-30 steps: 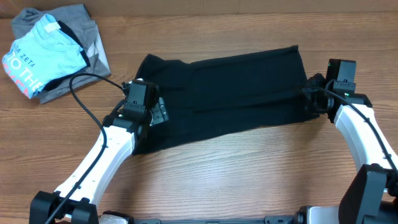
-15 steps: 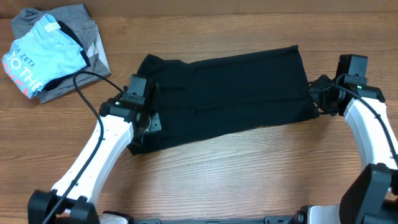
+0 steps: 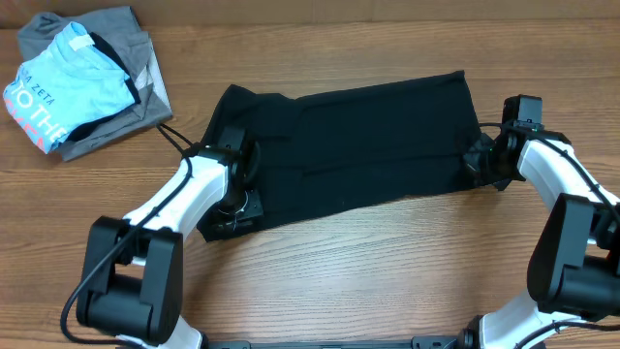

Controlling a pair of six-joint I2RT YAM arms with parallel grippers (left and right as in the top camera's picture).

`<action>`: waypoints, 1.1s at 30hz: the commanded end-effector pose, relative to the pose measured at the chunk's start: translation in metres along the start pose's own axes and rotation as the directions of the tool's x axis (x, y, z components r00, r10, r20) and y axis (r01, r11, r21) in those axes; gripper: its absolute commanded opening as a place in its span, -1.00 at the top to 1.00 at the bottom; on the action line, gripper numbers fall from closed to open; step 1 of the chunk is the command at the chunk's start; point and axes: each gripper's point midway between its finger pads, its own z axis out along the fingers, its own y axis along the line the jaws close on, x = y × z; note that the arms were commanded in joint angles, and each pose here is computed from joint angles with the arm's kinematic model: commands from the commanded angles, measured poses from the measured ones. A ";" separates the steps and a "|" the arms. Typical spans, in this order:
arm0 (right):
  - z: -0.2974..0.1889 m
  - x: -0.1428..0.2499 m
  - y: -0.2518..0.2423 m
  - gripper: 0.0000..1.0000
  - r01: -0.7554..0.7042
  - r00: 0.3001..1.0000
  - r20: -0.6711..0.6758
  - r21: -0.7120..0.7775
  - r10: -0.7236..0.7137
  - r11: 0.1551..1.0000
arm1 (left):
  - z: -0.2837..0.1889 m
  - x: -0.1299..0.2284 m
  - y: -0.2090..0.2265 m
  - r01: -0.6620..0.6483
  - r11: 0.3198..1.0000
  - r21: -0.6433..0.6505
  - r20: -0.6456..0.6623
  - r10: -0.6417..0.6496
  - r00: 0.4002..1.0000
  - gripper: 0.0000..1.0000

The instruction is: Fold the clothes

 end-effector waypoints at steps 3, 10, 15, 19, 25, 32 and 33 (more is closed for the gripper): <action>0.019 0.011 -0.005 0.92 0.004 0.998 -0.057 0.022 -0.003 1.000 | 0.018 -0.002 0.007 0.022 0.999 -0.041 -0.042 -0.024 0.999 0.92; 0.030 0.022 -0.023 0.93 -0.054 0.991 -0.115 0.082 0.063 0.995 | 0.034 0.006 0.024 0.053 0.994 -0.091 -0.124 -0.064 0.990 0.92; 0.026 0.022 -0.041 0.93 -0.119 0.984 -0.119 0.135 0.135 0.984 | 0.028 0.013 0.056 0.116 0.980 -0.162 -0.170 -0.143 0.975 0.92; 0.021 0.025 -0.053 0.93 -0.149 0.977 -0.124 0.178 0.172 0.973 | 0.025 0.015 0.075 0.168 0.968 -0.186 -0.192 -0.204 0.960 0.92; -0.001 0.027 -0.062 0.93 -0.195 0.971 -0.093 0.233 0.221 0.953 | 0.019 0.019 0.089 0.218 0.956 -0.197 -0.209 -0.259 0.943 0.92; -0.040 0.039 -0.063 0.93 -0.220 0.965 -0.089 0.238 0.247 0.946 | -0.008 0.017 0.091 0.254 0.952 -0.173 -0.132 -0.278 0.951 0.92; -0.043 0.039 -0.063 0.93 -0.220 0.965 -0.088 0.238 0.247 0.946 | -0.014 0.016 0.090 0.258 0.953 -0.161 -0.113 -0.278 0.954 0.91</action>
